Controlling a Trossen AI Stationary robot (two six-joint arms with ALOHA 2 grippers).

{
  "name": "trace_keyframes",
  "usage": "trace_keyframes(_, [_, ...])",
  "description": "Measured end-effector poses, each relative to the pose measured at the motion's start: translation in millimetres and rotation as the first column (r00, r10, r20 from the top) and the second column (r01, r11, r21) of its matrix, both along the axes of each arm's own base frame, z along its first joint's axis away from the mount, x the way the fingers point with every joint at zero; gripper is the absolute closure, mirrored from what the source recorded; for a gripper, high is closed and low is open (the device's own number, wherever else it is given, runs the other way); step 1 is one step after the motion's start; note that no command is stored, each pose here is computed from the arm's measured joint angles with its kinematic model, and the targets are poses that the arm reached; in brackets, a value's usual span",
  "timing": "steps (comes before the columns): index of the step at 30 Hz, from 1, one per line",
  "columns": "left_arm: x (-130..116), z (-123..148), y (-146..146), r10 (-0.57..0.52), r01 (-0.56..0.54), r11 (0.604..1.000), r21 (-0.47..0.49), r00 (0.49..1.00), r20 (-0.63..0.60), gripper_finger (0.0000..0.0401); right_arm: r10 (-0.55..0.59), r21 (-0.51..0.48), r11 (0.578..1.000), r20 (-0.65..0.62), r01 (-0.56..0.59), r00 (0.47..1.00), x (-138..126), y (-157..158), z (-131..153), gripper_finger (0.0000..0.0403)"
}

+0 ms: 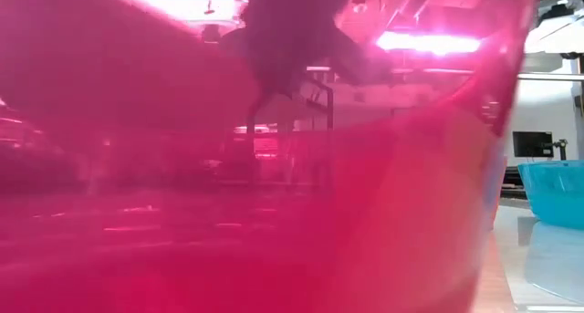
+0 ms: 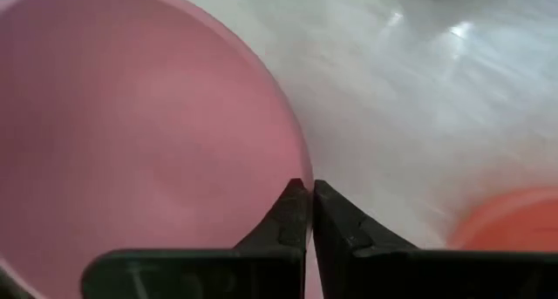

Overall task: Place and stack bowls onto a shelf
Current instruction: Stack the pink bowl on top of the green bowl on the shelf

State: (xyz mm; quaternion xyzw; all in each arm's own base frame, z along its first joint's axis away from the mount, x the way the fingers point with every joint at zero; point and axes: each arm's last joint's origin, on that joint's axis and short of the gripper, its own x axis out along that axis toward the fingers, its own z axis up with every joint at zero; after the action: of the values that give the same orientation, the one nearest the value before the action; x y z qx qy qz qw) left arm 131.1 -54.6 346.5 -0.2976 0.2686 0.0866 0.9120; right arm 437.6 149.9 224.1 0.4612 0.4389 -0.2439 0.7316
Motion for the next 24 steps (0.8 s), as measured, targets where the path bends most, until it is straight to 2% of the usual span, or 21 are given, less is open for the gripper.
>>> trace_keyframes(5, [0,0,0,-0.010,0.010,1.000,-0.007,1.000,-0.007,0.0198,0.121,0.032,0.992,0.102,-0.125,0.987,6,5,56,0.0376])
trace_keyframes(9, [-1,-1,-1,-0.030,0.030,0.999,-0.033,0.999,-0.016,0.0198,0.170,-0.030,0.985,0.109,-0.168,0.979,-8,1,113,0.0376])
trace_keyframes(11, [-1,0,-1,-0.033,0.032,0.998,-0.047,0.999,-0.017,0.0198,0.151,-0.095,0.985,0.078,-0.143,0.986,-20,-9,135,0.0376])
trace_keyframes(15, [-5,1,0,-0.042,0.041,0.997,-0.065,0.999,-0.014,0.0198,0.067,-0.150,0.987,0.037,-0.060,0.997,-51,-44,159,0.0376])
trace_keyframes(17, [-7,1,1,-0.035,0.034,0.997,-0.072,0.999,-0.009,0.0198,0.024,-0.193,0.981,0.066,-0.011,0.998,-65,-60,176,0.0376])
trace_keyframes(21, [-9,2,3,-0.005,0.004,0.998,-0.064,1.000,-0.003,0.0198,-0.050,-0.307,0.948,0.136,0.090,0.989,-81,-91,200,0.0376])
trace_keyframes(24, [-9,2,4,0.018,-0.018,0.999,-0.049,1.000,0.002,0.0198,-0.109,-0.368,0.916,0.153,0.158,0.982,-81,-117,205,0.0376])
